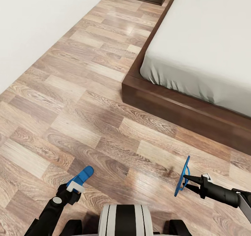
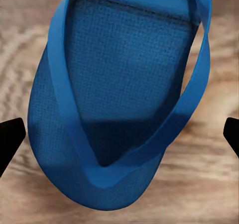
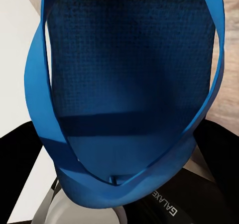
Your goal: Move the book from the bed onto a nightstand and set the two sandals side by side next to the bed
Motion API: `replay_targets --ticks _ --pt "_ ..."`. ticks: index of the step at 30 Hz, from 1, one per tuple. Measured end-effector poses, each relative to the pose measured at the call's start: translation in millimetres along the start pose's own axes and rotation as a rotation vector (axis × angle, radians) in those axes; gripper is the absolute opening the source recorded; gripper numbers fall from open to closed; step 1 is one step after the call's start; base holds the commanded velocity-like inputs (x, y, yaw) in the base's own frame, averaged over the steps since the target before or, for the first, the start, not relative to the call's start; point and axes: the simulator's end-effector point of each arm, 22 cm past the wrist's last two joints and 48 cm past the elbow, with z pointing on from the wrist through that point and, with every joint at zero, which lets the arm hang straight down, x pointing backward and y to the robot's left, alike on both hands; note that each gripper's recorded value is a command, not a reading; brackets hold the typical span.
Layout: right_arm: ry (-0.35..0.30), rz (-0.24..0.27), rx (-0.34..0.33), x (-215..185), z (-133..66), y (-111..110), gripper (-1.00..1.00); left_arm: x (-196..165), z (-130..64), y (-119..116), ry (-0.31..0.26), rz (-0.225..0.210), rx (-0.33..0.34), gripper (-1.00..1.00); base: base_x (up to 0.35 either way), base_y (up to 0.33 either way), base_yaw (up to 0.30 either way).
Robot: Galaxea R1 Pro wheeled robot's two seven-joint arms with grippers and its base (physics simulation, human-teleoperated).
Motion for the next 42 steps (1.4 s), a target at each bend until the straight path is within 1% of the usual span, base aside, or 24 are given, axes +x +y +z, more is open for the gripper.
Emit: replay_targets --ticks 23,27,35,38,42 --pt "0.0 0.0 0.0 0 0.0 0 -1.0 0 0.1 0 0.0 -0.001 0.0 1.0 0.019 0.008 0.0" --pt "0.004 0.013 0.009 1 1.5 -8 -1.0 7 4.4 -4 0.015 0.001 0.008 1.0 0.0 0.0 0.0" --pt "0.004 0.015 0.007 1 2.0 -8 -1.0 7 4.4 -3 0.015 0.001 0.006 1.0 0.0 0.0 0.0" --pt "0.007 0.024 0.014 2 2.9 -14 -1.0 12 7.7 -6 0.026 0.002 0.012 1.0 0.0 0.0 0.0" --pt "0.006 0.025 0.012 2 2.9 -13 -1.0 12 7.7 -7 0.025 0.002 0.013 1.0 0.0 0.0 0.0"
